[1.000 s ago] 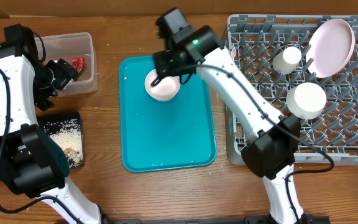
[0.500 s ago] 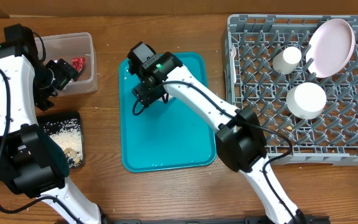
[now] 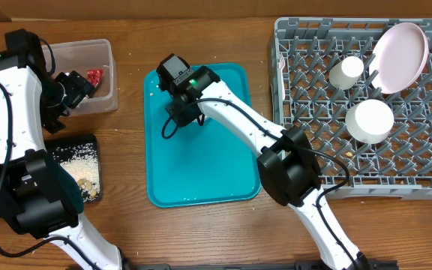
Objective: Sort waste into correct bins and load items into the dishwasher rack
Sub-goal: 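Carry the pink bowl right and set it in the dish rack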
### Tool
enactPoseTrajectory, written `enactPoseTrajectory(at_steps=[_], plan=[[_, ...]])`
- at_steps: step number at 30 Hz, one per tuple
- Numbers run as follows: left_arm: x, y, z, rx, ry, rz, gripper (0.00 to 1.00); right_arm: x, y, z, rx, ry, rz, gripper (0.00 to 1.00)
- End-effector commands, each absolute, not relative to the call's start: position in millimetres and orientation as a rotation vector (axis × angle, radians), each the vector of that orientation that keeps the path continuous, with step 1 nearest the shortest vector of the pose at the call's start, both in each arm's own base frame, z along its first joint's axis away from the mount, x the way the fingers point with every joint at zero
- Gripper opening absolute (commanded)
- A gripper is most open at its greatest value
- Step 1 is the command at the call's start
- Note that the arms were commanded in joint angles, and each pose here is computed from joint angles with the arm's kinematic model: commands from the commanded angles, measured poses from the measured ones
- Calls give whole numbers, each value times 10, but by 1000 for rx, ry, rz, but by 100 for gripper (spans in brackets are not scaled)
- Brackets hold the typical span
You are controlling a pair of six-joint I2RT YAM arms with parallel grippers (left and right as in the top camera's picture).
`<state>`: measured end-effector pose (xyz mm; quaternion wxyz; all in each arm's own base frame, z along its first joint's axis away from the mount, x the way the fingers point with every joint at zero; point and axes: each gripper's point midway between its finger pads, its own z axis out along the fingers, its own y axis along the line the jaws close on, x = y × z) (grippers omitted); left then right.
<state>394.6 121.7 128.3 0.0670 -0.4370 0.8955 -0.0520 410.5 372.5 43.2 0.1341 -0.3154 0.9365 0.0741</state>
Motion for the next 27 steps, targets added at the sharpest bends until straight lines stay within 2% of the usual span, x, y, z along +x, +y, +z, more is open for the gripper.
enactPoseTrajectory(at_steps=[1,5,9,11,15,21,27], plan=[[3951,1196,1316,-1338,2684,-171,100,4101,3707,393,-852,2744,207,12],[3949,1197,1314,-1338,2684,-171,100,4085,3690,415,-809,2766,213,4],[3950,1196,1315,-1338,2684,-171,100,4059,3666,558,-770,2773,222,4],[3950,1196,1315,-1338,2684,-171,100,4084,3628,821,-703,2754,250,4],[3951,1196,1316,-1338,2684,-171,100,4157,3385,1642,-562,2676,369,4],[3950,1196,1315,-1338,2684,-171,100,4278,2458,2699,-262,2591,559,4],[3951,1196,1316,-1338,2684,-171,100,4311,1436,3269,-157,2455,1095,4]])
